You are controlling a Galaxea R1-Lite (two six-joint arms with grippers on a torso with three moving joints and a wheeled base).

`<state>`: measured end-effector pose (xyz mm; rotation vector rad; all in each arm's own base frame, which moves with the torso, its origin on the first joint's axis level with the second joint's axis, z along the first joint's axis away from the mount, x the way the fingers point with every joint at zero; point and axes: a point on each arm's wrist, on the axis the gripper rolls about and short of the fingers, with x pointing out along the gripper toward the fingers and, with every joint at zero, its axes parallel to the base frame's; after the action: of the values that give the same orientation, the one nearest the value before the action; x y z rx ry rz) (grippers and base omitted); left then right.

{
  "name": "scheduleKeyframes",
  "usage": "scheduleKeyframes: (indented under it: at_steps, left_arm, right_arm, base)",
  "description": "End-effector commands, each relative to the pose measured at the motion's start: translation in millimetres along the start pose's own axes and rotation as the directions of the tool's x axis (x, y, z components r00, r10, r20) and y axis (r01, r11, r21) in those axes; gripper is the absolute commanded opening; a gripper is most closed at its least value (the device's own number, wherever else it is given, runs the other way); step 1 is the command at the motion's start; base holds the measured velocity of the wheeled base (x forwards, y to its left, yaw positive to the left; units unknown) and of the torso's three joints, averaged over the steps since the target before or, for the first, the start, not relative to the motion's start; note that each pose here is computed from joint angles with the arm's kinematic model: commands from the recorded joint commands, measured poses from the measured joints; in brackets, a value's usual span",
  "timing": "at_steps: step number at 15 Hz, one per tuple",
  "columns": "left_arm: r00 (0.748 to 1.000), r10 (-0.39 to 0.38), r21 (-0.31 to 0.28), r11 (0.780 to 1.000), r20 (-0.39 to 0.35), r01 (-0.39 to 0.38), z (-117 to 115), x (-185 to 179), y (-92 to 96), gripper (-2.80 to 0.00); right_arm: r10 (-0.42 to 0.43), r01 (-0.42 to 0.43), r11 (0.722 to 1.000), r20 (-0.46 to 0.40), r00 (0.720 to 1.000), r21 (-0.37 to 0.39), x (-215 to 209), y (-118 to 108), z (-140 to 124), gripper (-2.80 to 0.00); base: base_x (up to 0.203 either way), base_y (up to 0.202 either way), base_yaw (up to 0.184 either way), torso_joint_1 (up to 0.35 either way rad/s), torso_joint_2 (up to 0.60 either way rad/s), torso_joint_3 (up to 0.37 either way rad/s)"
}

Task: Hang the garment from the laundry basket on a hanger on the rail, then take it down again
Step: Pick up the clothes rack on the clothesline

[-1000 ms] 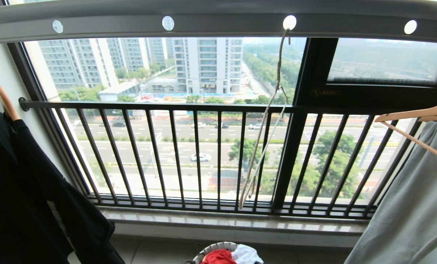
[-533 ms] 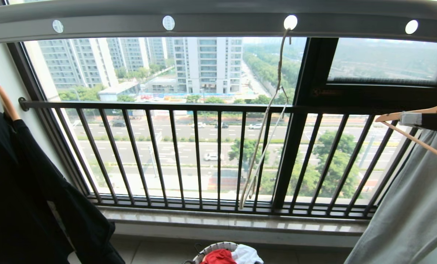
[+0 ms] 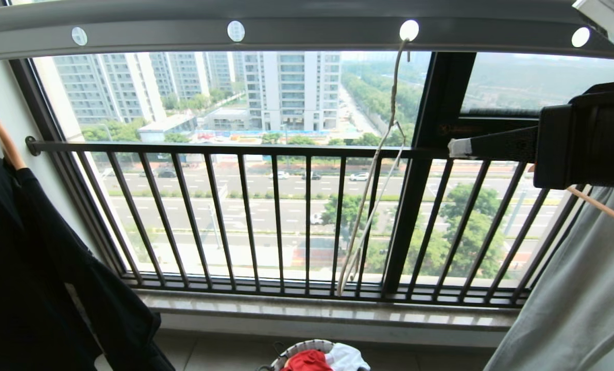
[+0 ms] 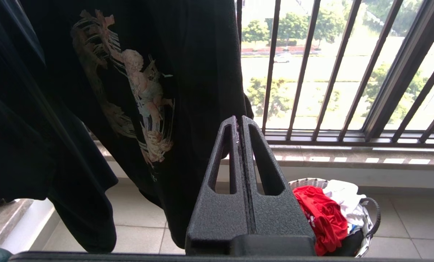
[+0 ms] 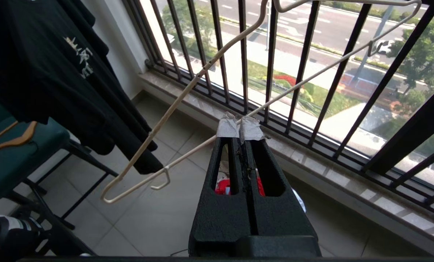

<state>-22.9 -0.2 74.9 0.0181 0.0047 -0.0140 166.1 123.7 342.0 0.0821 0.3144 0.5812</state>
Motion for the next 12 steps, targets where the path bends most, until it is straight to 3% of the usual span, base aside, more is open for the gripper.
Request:
scheduleKeyframes:
  at_steps: [1, 3, 4, 6, 9, 12]
  left_arm:
    - [1.0, 0.0, 0.0, 1.0, -0.001, 0.0, 0.0, 0.1, 0.0, -2.8]
    - [1.0, 0.0, 0.0, 1.0, -0.001, 0.0, 0.0, 0.1, 0.0, -2.8]
    - [1.0, 0.0, 0.0, 1.0, -0.001, 0.0, 0.0, 0.1, 0.0, -2.8]
    - [1.0, 0.0, 0.0, 1.0, -0.001, 0.0, 0.0, 0.1, 0.0, -2.8]
    - [1.0, 0.0, 0.0, 1.0, -0.001, 0.0, 0.0, 0.1, 0.0, -2.8]
    - [1.0, 0.0, 0.0, 1.0, 0.0, 0.0, 0.1, 0.1, 0.0, -2.8]
  right_arm:
    - [0.018, -0.02, 0.999, -0.053, 0.998, -0.027, 22.5, 19.5, -7.2, -2.8]
    - [0.011, -0.013, 0.999, -0.053, 0.999, -0.041, 26.9, 29.1, -9.0, -2.8]
    - [0.007, -0.009, 0.999, -0.048, 0.999, -0.047, 28.1, 34.1, -8.3, 0.0]
    - [-0.009, 0.006, 0.999, -0.052, 0.999, -0.054, 40.2, 40.2, -7.0, 0.0]
    - [-0.095, 0.093, 0.994, -0.033, 0.995, -0.061, 61.7, 46.2, -0.8, 0.0]
    - [-0.208, 0.203, 0.975, -0.045, 0.977, -0.093, 80.1, 54.3, -11.0, 0.0]
  base:
    - [0.0, 0.0, 0.0, 0.0, 0.0, 0.0]
    - [0.0, 0.0, 0.0, 0.0, 0.0, 0.0]
    - [0.0, 0.0, 0.0, 0.0, 0.0, 0.0]
    - [0.0, 0.0, 0.0, 0.0, 0.0, 0.0]
    - [0.0, 0.0, 0.0, 0.0, 0.0, 0.0]
    - [0.0, 0.0, 0.0, 0.001, 0.0, 0.031]
